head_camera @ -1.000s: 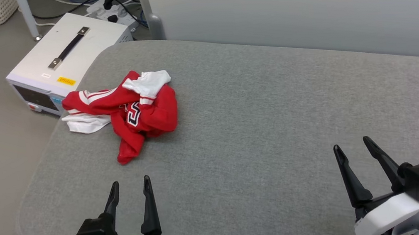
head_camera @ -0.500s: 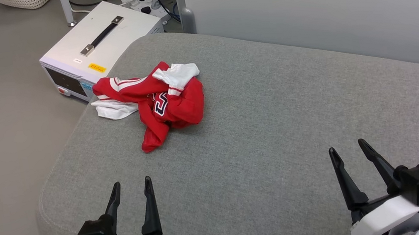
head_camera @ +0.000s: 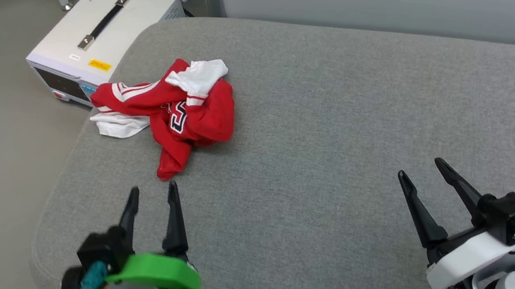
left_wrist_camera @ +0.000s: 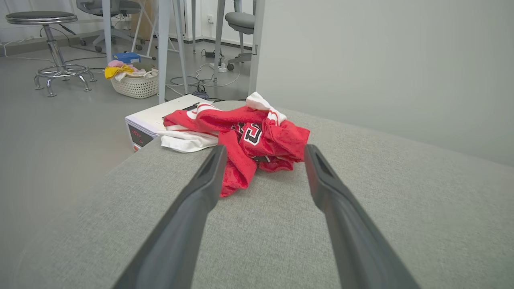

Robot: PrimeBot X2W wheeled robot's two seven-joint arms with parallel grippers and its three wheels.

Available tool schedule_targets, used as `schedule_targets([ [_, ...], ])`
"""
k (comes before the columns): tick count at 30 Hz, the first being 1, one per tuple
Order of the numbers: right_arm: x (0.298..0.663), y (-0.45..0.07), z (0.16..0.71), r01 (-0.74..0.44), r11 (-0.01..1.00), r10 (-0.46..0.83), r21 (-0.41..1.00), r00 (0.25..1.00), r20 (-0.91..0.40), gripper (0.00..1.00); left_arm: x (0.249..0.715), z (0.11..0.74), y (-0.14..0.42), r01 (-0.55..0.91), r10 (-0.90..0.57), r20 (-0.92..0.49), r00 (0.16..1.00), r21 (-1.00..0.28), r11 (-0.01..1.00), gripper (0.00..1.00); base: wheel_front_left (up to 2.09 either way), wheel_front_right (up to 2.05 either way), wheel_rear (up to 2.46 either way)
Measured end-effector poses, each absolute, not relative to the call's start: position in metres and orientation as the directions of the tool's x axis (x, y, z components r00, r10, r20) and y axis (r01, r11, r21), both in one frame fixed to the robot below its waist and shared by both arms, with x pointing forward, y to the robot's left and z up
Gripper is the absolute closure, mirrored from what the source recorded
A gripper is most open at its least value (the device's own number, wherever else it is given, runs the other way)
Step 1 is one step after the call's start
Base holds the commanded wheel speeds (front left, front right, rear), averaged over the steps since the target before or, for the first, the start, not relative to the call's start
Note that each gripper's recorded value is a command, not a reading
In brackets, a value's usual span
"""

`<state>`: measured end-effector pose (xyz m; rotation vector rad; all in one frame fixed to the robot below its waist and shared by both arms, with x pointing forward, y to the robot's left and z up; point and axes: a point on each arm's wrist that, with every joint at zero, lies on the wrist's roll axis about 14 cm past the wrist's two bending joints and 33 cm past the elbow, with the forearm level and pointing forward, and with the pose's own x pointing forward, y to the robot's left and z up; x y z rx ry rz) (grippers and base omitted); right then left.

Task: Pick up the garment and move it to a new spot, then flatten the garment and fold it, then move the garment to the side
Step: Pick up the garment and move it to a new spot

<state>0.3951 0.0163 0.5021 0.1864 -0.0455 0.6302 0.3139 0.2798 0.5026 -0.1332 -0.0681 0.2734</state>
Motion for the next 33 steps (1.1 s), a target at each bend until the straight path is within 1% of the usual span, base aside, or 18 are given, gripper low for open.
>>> schedule_targets([
  [2, 0.400, 0.015, 0.499, -0.586, 0.795, 0.578, 0.157, 0.810, 0.096, 0.00, 0.335, 0.514, 0.285, -0.236, 0.245, 0.072, 0.967, -0.115, 0.965, 0.00, 0.00, 0.00, 0.00],
  [3, 0.408, 0.013, 0.494, -0.576, 0.803, 0.569, 0.153, 0.818, 0.091, 0.00, 0.373, 0.525, 0.294, -0.187, 0.190, 0.032, 0.981, -0.075, 0.979, 0.00, 0.00, 0.00, 0.00],
  [4, 0.411, 0.013, 0.493, -0.575, 0.804, 0.568, 0.154, 0.818, 0.091, 0.00, 0.383, 0.528, 0.296, -0.175, 0.176, 0.014, 0.984, -0.064, 0.982, 0.00, 0.00, 0.00, 0.00],
  [7, 0.419, 0.010, 0.488, -0.565, 0.811, 0.558, 0.154, 0.825, 0.089, 0.00, 0.416, 0.524, 0.300, -0.124, 0.120, -0.107, 0.987, -0.035, 0.992, 0.00, 0.00, 0.00, 0.00],
  [10, 0.428, 0.005, 0.483, -0.548, 0.821, 0.542, 0.160, 0.836, 0.086, 0.00, 0.441, 0.508, 0.305, -0.087, 0.076, -0.270, 0.960, -0.028, 0.996, 0.00, 0.00, 0.00, 0.00],
  [15, 0.440, -0.003, 0.471, -0.525, 0.834, 0.521, 0.169, 0.851, 0.071, 0.00, 0.464, 0.477, 0.319, -0.072, 0.055, -0.481, 0.875, -0.017, 0.997, 0.00, 0.00, 0.00, 0.00],
  [19, 0.448, -0.017, 0.454, -0.486, 0.856, 0.488, 0.178, 0.872, 0.036, 0.00, 0.485, 0.446, 0.321, -0.062, 0.032, -0.597, 0.802, -0.029, 0.998, 0.00, 0.00, 0.00, 0.00],
  [25, 0.452, -0.034, 0.435, -0.442, 0.879, 0.451, 0.179, 0.892, -0.012, 0.00, 0.499, 0.407, 0.320, -0.067, 0.023, -0.677, 0.735, -0.039, 0.997, 0.00, 0.00, 0.00, 0.00],
  [29, 0.452, -0.043, 0.423, -0.418, 0.890, 0.431, 0.181, 0.901, -0.042, 0.00, 0.505, 0.386, 0.314, -0.060, 0.012, -0.704, 0.710, -0.043, 0.997, 0.00, 0.00, 0.00, 0.00],
  [30, 0.452, -0.044, 0.421, -0.414, 0.892, 0.428, 0.181, 0.902, -0.047, 0.00, 0.505, 0.383, 0.312, -0.056, 0.006, -0.711, 0.703, -0.047, 0.997, 1.00, 0.00, 0.00, 0.00],
  [33, 0.453, -0.047, 0.417, -0.405, 0.896, 0.420, 0.181, 0.905, -0.058, 0.00, 0.509, 0.377, 0.306, -0.040, -0.010, -0.711, 0.703, -0.054, 0.998, 1.00, 0.00, 0.00, 0.00],
])
